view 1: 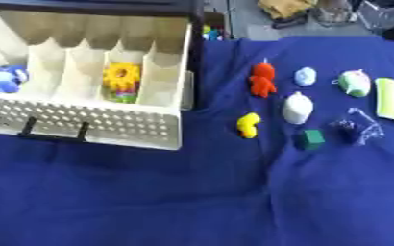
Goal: Pick up objects from table and place into drawer.
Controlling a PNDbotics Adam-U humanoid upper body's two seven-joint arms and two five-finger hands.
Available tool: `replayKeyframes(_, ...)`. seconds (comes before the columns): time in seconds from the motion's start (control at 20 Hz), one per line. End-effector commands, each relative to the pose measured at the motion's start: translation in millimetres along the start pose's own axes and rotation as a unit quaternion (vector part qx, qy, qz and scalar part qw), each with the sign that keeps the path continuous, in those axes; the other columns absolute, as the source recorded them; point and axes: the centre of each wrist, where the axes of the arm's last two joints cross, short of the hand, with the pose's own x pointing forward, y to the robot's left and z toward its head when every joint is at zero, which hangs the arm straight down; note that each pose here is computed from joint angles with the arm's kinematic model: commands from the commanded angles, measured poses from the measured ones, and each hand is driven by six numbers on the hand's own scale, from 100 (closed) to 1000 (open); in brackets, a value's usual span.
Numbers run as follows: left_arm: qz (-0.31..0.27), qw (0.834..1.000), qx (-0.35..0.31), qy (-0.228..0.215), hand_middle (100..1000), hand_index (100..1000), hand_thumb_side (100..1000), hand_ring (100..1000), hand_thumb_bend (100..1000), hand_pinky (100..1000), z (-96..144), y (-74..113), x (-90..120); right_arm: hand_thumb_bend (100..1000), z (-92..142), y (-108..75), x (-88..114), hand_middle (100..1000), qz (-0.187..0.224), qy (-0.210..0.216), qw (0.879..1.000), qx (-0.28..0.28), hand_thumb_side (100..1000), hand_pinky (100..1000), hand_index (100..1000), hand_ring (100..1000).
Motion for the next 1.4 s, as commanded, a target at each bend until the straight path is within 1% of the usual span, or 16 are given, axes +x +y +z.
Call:
replayKeyframes(0.05, 0.001, 1.000, -0.016, -0.011, 578, 794, 965, 673, 184, 447, -7.2, 1.4, 3.6, 148, 0.3, -6.5, -16.2, 936, 0.025, 0.009, 0.999, 0.045, 607, 888, 1000, 970)
replayKeyframes(0.25, 0.001, 1.000, -0.018, -0.010, 578, 794, 966, 672, 182, 447, -6.8, 2.3, 3.8, 179, -2.7, 1.5, -32.7, 952, 0.030, 0.021, 0.995, 0.092, 626, 898, 1000, 986)
replayKeyframes(0.35, 0.001, 1.000, -0.018, -0.009, 578, 794, 966, 672, 182, 447, -6.5, 2.7, 3.9, 225, -3.8, 6.6, -41.5, 964, 0.029, 0.030, 0.993, 0.114, 640, 906, 1000, 996)
replayKeyframes(0.5, 0.001, 1.000, -0.019, -0.008, 578, 794, 966, 672, 182, 447, -6.3, 3.1, 4.0, 287, -5.5, 13.3, -54.1, 962, 0.024, 0.041, 0.989, 0.140, 631, 916, 1000, 1000)
replayKeyframes(0.55, 0.001, 1.000, -0.019, -0.008, 578, 794, 966, 672, 182, 447, -6.1, 3.2, 4.0, 289, -5.7, 15.0, -57.8, 964, 0.021, 0.045, 0.988, 0.145, 623, 917, 1000, 1000)
replayKeyframes(0.7, 0.000, 1.000, -0.019, -0.007, 578, 794, 967, 672, 182, 447, -5.7, 3.7, 4.1, 301, -5.9, 19.8, -68.0, 961, 0.011, 0.060, 0.985, 0.160, 555, 924, 1000, 1000)
replayKeyframes(0.8, 0.000, 1.000, -0.020, -0.007, 578, 794, 967, 672, 182, 447, -5.5, 3.9, 4.1, 310, -6.1, 23.5, -74.5, 968, 0.000, 0.072, 0.983, 0.171, 492, 934, 1000, 1000)
replayKeyframes(0.85, 0.000, 1.000, -0.020, -0.006, 578, 794, 967, 672, 182, 447, -5.5, 4.0, 4.1, 311, -6.0, 26.1, -78.1, 973, -0.007, 0.080, 0.980, 0.180, 463, 940, 1000, 1000)
replayKeyframes(0.9, 0.000, 1.000, -0.020, -0.006, 578, 794, 967, 672, 183, 447, -5.4, 4.1, 4.2, 313, -6.0, 28.2, -81.1, 975, -0.014, 0.086, 0.978, 0.189, 456, 942, 1000, 1000)
replayKeyframes(0.95, 0.000, 1.000, -0.020, -0.006, 579, 794, 967, 672, 183, 447, -5.3, 4.2, 4.2, 309, -5.9, 30.4, -83.9, 988, -0.021, 0.092, 0.976, 0.198, 407, 954, 1000, 1000)
replayKeyframes(1.0, 0.000, 1.000, -0.020, -0.006, 579, 794, 967, 672, 183, 447, -5.3, 4.4, 4.2, 296, -5.3, 32.8, -87.2, 997, -0.027, 0.100, 0.972, 0.210, 391, 958, 1000, 1000)
replayKeyframes(1.25, -0.001, 1.000, -0.020, -0.005, 578, 794, 967, 673, 182, 447, -5.1, 4.7, 4.3, 313, -1.8, 39.0, -101.6, 1000, -0.049, 0.131, 0.960, 0.243, 367, 972, 1000, 1000)
replayKeyframes(1.4, -0.001, 1.000, -0.020, -0.005, 579, 793, 967, 672, 182, 447, -5.2, 5.1, 4.4, 332, 1.2, 46.2, -111.1, 1000, -0.052, 0.152, 0.951, 0.265, 369, 979, 1000, 1000)
